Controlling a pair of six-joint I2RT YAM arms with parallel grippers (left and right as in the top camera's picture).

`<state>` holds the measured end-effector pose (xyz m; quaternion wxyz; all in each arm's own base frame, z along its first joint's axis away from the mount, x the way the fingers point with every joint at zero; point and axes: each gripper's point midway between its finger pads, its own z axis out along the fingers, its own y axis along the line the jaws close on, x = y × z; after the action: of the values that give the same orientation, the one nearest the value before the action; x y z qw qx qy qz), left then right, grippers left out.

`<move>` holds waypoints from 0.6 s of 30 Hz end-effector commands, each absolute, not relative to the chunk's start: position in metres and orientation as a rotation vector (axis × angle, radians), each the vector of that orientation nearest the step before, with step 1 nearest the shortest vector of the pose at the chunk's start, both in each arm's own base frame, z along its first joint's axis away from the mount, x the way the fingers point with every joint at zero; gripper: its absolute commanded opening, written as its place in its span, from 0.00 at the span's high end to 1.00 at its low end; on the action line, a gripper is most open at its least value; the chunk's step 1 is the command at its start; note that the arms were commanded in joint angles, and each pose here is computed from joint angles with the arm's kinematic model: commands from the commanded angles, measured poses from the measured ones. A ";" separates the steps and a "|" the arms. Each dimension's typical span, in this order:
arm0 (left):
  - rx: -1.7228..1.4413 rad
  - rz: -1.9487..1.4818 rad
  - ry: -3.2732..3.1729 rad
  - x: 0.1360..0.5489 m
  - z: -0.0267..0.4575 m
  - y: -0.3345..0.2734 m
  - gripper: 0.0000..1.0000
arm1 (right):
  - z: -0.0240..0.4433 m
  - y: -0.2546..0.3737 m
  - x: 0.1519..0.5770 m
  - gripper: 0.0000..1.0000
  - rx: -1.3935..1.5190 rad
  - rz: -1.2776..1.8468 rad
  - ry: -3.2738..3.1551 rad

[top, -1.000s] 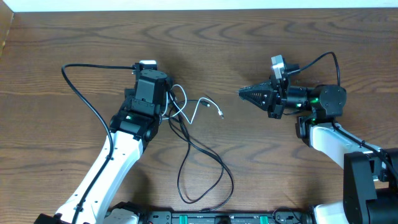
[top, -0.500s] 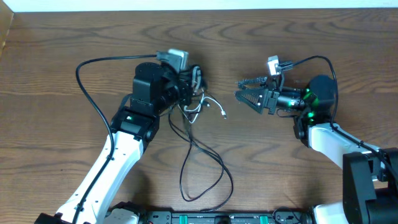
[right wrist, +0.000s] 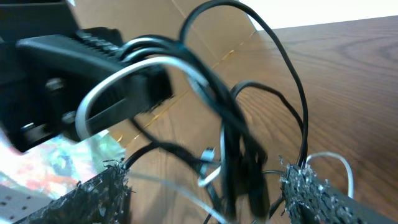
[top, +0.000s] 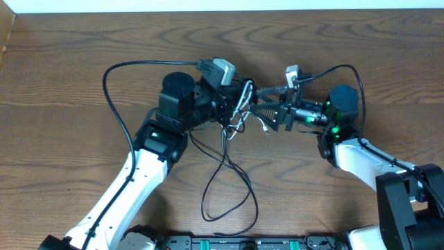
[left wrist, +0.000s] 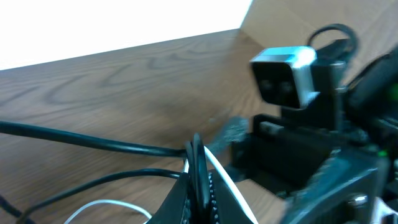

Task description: Untangle cables

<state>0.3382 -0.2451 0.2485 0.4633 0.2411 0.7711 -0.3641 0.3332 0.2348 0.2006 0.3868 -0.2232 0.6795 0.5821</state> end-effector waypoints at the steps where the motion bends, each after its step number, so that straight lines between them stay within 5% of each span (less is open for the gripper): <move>1: 0.627 -0.938 1.885 0.330 0.248 -0.257 0.92 | 0.201 0.235 0.338 0.22 -0.566 1.427 1.713; 3: 0.641 -0.948 1.885 0.326 0.248 -0.261 0.92 | 0.201 0.235 0.338 0.34 -0.564 1.425 1.713; 6: 0.658 -0.957 1.882 0.322 0.248 -0.267 0.92 | 0.201 0.235 0.338 0.82 -0.564 1.425 1.713; 8: 0.654 -0.951 1.883 0.322 0.248 -0.266 0.92 | 0.201 0.235 0.338 0.99 -0.564 1.425 1.713; 12: 0.585 -0.860 1.912 0.335 0.243 -0.255 0.91 | 0.201 0.235 0.338 0.99 -0.564 1.426 1.714; 18: 0.488 -0.718 1.990 0.348 0.227 -0.236 0.70 | 0.201 0.235 0.338 0.99 -0.568 1.429 1.713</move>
<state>0.3381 -0.2478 0.2355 0.4586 0.2244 0.7945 -0.3289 0.3391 0.2340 0.1987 0.4021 -0.2178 0.6837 0.5687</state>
